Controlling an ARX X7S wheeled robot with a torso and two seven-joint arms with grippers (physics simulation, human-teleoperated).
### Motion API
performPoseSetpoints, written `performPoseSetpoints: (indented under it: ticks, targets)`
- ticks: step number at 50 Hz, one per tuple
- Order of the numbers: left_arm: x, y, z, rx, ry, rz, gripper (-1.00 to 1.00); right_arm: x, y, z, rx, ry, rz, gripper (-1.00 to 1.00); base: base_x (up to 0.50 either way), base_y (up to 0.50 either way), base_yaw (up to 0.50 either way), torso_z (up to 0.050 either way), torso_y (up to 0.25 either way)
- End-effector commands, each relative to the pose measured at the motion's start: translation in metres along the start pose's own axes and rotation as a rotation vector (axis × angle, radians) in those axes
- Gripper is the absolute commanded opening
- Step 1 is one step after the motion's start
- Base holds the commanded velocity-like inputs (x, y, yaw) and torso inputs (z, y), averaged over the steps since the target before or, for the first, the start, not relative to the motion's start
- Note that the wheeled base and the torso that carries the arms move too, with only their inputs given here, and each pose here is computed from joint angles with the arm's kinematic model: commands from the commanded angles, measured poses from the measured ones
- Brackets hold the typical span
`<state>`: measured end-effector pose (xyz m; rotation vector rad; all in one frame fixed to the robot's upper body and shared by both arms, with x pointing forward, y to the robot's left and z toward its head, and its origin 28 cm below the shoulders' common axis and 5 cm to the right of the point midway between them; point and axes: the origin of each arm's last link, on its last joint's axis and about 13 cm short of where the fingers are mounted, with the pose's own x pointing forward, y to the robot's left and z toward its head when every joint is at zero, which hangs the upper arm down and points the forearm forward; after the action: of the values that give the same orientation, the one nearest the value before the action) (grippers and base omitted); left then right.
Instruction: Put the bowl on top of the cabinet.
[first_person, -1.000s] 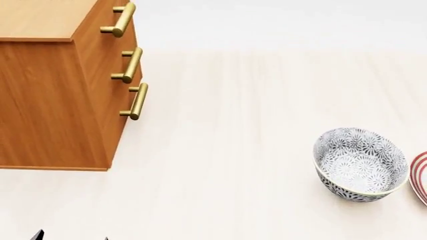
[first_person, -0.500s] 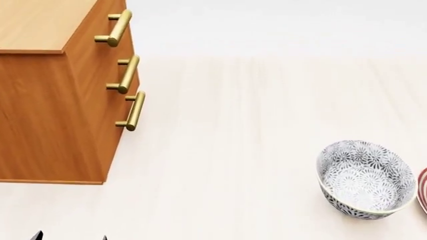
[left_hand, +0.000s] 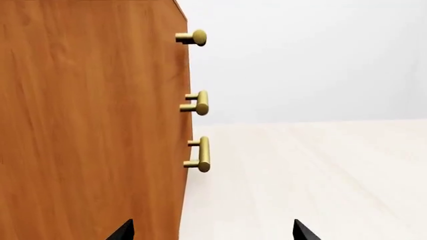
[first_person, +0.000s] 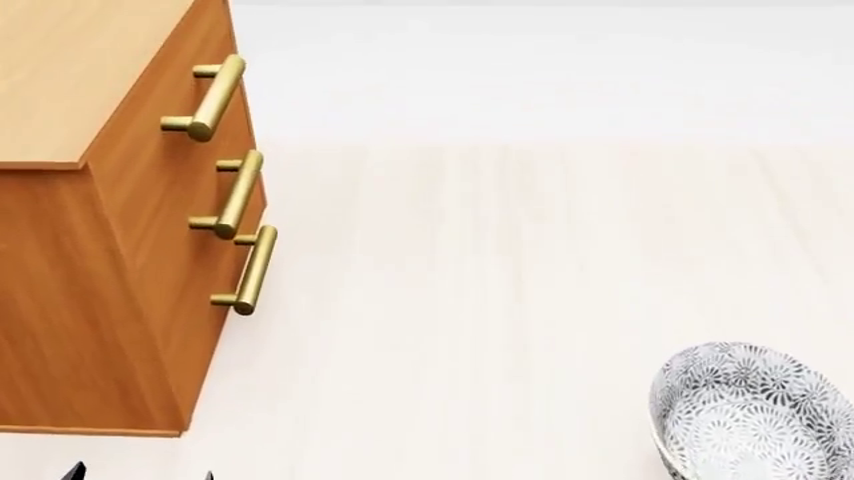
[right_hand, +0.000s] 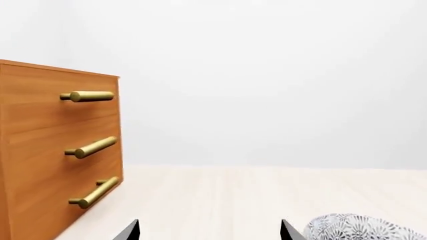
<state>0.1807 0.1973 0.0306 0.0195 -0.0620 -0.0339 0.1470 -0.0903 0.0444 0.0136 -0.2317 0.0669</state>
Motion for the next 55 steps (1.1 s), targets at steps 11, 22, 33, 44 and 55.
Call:
performPoseSetpoints:
  ticks: [11, 22, 33, 44, 55]
  targets:
    - [0.0009, 0.0, -0.0003, 0.001, 0.005, 0.002, 1.0, 0.0019, 0.0005, -0.0006, -0.007, 0.006, -0.026, 1.0, 0.21, 0.0, 0.0, 0.0, 0.0]
    - [0.0013, 0.0001, -0.0005, 0.0, 0.007, 0.004, 1.0, 0.0028, 0.0002, -0.0004, -0.007, 0.012, -0.039, 1.0, 0.0, 0.0, 0.0, 0.0, 0.0]
    - [0.0018, 0.0003, -0.001, -0.002, 0.01, 0.004, 1.0, 0.004, -0.0004, 0.0004, 0.006, 0.03, -0.052, 1.0, 0.0, 0.0, 0.0, 0.0, 0.0]
    - [0.0017, 0.0004, -0.0008, 0.0, 0.009, 0.006, 1.0, 0.0028, -0.0002, 0.0002, 0.007, 0.016, -0.041, 1.0, 0.17, 0.0, 0.0, 0.0, 0.0]
    - [0.0011, 0.0001, -0.0005, 0.001, 0.007, 0.006, 1.0, 0.0024, -0.0002, 0.0007, -0.001, 0.007, -0.058, 1.0, 0.13, 0.0, 0.0, 0.0, 0.0]
